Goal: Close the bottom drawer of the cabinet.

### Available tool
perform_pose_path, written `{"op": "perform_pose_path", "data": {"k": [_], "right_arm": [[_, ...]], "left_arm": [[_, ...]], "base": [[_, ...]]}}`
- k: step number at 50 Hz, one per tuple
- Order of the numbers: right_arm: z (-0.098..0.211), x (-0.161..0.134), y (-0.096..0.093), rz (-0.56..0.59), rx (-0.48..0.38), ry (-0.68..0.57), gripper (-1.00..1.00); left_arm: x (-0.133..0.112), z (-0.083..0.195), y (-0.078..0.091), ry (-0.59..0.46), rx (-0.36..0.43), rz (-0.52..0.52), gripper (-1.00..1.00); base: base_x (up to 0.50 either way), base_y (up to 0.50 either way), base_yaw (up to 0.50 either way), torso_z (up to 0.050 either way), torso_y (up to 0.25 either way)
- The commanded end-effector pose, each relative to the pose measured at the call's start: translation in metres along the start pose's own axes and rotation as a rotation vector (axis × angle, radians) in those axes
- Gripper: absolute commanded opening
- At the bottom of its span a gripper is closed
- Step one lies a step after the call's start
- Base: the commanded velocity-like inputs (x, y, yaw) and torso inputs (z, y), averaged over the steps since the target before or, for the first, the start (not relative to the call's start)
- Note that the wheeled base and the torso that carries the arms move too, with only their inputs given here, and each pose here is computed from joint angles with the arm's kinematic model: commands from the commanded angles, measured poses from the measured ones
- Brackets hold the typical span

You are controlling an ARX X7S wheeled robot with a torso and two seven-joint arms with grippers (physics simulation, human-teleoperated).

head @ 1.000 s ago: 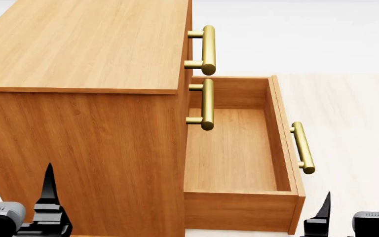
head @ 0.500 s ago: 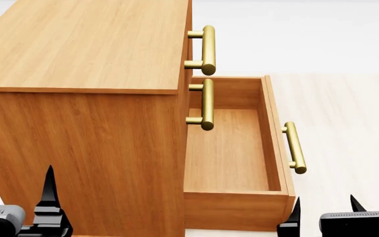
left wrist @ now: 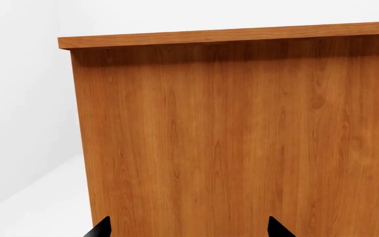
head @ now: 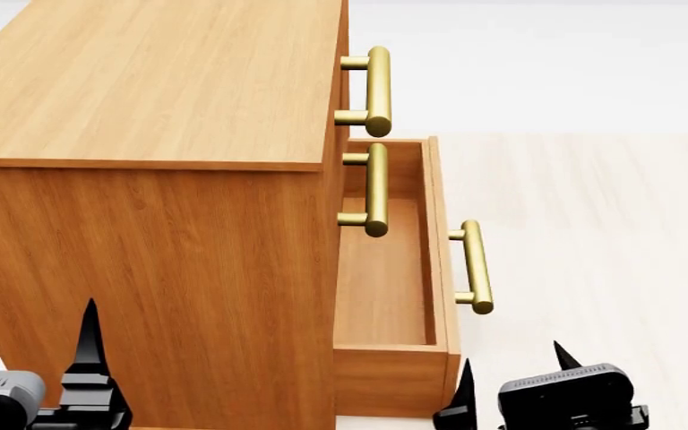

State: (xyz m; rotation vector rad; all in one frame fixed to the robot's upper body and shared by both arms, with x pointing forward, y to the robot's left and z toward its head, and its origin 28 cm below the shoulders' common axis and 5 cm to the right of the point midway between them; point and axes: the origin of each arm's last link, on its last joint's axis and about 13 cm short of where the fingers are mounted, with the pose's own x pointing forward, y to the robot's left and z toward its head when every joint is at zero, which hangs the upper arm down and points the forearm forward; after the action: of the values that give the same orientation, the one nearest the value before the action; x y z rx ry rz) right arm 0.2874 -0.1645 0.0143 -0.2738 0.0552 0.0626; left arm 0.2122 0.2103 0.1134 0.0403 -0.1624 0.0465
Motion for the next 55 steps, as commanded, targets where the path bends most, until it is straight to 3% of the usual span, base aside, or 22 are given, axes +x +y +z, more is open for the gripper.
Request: {"op": "perform_pose_path", "data": {"k": [1, 18, 31, 55], "right_arm": [[0.001, -0.003, 0.019, 0.104, -0.029, -0.013, 1.00], [0.024, -0.010, 0.034, 0.204, -0.063, -0.069, 1.00], [0.039, 0.001, 0.039, 0.207, -0.049, -0.091, 1.00], [0.046, 0.007, 0.065, 0.274, -0.052, -0.101, 1.00]], "left_arm": [[0.001, 0.000, 0.000, -0.002, -0.001, 0.000, 1.00], [-0.001, -0.001, -0.001, 0.001, -0.003, 0.001, 1.00], [-0.003, -0.003, -0.001, 0.005, -0.006, -0.003, 1.00], [-0.003, -0.001, -0.001, -0.001, -0.010, -0.001, 1.00]], "base": [[0.00, 0.00, 0.00, 0.000, 0.000], [0.00, 0.00, 0.00, 0.000, 0.000], [0.00, 0.00, 0.00, 0.000, 0.000], [0.00, 0.00, 0.00, 0.000, 0.000]]}}
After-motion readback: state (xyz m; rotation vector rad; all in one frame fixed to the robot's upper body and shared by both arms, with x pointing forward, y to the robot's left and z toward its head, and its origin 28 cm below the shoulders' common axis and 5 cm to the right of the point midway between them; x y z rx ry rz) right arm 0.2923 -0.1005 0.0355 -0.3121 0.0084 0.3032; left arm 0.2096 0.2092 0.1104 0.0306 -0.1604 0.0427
